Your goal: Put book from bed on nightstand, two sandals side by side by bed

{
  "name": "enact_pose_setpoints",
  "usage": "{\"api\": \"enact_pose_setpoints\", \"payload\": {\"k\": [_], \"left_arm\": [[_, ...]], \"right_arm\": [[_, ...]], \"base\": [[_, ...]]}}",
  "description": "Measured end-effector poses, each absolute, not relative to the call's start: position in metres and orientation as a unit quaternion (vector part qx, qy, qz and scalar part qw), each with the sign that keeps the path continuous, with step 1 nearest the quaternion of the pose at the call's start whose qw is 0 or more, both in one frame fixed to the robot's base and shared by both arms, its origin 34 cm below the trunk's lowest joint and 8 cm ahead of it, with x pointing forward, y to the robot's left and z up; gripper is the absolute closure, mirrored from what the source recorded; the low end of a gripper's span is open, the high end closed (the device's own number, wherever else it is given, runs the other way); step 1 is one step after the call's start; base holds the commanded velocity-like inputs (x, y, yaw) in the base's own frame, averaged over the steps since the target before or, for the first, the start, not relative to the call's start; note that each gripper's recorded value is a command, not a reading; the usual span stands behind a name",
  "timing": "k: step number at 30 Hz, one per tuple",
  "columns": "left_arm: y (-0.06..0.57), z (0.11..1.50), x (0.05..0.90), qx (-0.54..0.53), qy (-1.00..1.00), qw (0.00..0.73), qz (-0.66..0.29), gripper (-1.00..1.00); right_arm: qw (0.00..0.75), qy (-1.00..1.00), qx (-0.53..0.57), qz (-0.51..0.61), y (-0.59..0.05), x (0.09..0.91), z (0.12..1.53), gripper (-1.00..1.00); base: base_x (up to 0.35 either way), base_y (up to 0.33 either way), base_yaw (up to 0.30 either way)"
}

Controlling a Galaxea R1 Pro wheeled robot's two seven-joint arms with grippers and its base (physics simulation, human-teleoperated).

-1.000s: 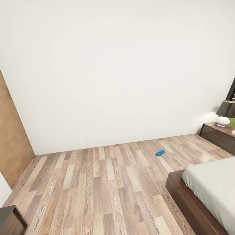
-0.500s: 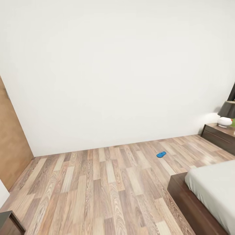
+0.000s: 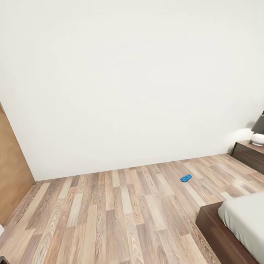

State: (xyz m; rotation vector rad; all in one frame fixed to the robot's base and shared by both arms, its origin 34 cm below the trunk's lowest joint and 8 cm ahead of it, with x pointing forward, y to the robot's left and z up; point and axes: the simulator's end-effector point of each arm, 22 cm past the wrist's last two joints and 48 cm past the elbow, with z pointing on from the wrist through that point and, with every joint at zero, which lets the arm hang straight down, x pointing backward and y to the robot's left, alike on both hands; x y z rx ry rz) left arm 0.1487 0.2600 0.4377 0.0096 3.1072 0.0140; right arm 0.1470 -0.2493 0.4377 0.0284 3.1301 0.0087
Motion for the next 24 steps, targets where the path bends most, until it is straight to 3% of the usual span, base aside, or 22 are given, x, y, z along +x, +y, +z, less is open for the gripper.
{"api": "enact_pose_setpoints", "payload": {"k": [24], "left_arm": [[0.2602, 0.4380, 0.1549, 0.004, 1.000, 0.031, 0.005, -1.00]], "right_arm": [[0.006, 1.000, 0.008, 0.004, -0.2484, 0.1470, 0.4377, -1.00]], "base": [[0.306, 0.126, 0.000]]}}
